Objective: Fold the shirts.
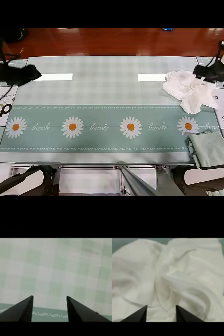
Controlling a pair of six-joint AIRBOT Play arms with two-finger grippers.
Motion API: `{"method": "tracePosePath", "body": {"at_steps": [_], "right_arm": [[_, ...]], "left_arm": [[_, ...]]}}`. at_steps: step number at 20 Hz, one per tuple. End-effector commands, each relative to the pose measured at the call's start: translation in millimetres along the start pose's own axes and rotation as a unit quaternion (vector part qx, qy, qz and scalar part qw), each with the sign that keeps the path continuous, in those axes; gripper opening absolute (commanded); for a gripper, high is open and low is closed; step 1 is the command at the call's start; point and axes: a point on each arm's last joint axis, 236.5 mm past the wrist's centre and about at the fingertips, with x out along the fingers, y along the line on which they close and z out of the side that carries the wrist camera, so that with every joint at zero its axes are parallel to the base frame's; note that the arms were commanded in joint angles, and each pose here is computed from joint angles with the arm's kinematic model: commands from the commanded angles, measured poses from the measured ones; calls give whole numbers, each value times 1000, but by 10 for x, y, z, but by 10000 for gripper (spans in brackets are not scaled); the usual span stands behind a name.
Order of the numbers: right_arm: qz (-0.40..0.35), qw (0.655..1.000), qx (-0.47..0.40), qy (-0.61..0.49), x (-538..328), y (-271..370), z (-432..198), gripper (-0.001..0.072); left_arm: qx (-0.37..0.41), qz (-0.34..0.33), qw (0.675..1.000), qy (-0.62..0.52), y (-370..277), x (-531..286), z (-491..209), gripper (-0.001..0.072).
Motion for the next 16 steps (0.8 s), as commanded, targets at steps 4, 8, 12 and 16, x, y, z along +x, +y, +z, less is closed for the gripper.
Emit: {"method": "tracePosePath", "body": {"at_steps": [4,8,12,16], "right_arm": [[23,992,27,124,602,104,-593,406],[31,989,-2,143,615,282,-706,30],[42,994,-31,91,98,313,-370,18],[68,995,-46,-59,-958,384,301,18]], "left_arm": [[-7,11,1000,15,136,244,-451,506],[-12,7,1000,-1,117,241,-373,506],[-19,7,1000,4,166,4,-282,506],[44,-12,997,-56,-37,-610,-89,506]]}}
